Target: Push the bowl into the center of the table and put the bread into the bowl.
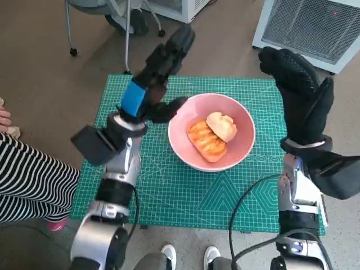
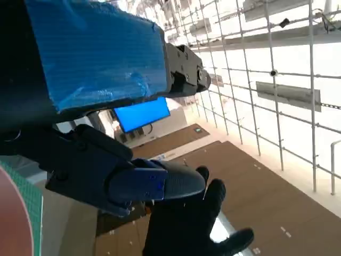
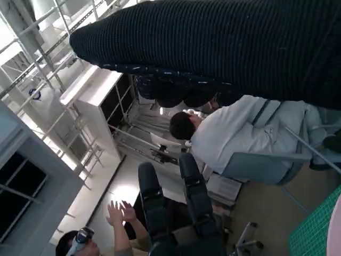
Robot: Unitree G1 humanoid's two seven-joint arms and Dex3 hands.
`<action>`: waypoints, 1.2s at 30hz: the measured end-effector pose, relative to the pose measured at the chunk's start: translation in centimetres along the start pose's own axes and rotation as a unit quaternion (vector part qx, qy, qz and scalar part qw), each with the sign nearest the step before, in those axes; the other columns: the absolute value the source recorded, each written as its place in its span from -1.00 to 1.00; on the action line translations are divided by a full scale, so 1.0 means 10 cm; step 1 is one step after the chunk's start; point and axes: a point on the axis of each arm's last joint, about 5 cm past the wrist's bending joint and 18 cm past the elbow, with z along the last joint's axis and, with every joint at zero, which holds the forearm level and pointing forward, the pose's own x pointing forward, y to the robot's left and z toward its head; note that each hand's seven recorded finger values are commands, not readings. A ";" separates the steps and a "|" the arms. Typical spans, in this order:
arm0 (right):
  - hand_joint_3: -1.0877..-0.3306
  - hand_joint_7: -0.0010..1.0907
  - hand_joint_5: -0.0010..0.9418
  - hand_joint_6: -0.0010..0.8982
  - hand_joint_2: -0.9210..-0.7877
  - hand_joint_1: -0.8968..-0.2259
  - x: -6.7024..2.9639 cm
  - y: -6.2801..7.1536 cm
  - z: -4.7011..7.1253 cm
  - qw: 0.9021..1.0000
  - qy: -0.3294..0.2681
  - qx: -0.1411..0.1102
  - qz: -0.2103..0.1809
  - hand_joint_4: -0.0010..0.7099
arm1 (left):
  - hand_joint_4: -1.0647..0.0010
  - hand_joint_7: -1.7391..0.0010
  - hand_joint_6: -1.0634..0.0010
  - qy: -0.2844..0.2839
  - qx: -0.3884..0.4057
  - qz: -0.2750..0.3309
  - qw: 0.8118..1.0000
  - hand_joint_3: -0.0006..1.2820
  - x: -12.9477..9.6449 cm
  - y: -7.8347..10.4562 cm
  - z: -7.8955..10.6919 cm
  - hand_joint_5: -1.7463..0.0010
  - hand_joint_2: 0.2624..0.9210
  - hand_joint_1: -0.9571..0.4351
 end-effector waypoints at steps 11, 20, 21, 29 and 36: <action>0.14 -0.21 -0.98 -0.78 -1.00 -0.52 0.016 -0.03 0.02 1.000 0.004 -0.009 0.008 -0.45 | 0.99 0.75 0.99 0.008 0.022 0.001 1.000 -0.28 -0.06 -0.02 0.04 1.00 1.00 -0.69; 0.13 -0.22 -0.99 -0.79 -1.00 -0.52 0.032 -0.05 0.03 1.000 0.010 -0.012 0.011 -0.45 | 1.00 0.75 1.00 0.006 0.019 0.006 1.000 -0.27 -0.08 -0.02 0.05 1.00 1.00 -0.69; 0.13 -0.22 -0.99 -0.79 -1.00 -0.51 0.034 -0.05 0.03 1.000 0.010 -0.012 0.012 -0.45 | 1.00 0.75 1.00 0.005 0.018 0.006 1.000 -0.27 -0.08 -0.02 0.05 1.00 1.00 -0.69; 0.13 -0.23 -0.99 -0.80 -1.00 -0.49 0.036 -0.05 0.03 1.000 0.015 -0.010 0.010 -0.46 | 1.00 0.75 1.00 -0.001 0.011 0.013 1.000 -0.26 -0.10 -0.03 0.03 1.00 1.00 -0.69; 0.12 -0.23 -1.00 -0.80 -1.00 -0.49 0.039 -0.04 0.02 1.000 0.017 -0.008 0.008 -0.46 | 1.00 0.81 1.00 0.002 0.007 0.019 1.000 -0.27 -0.13 -0.06 -0.02 1.00 1.00 -0.69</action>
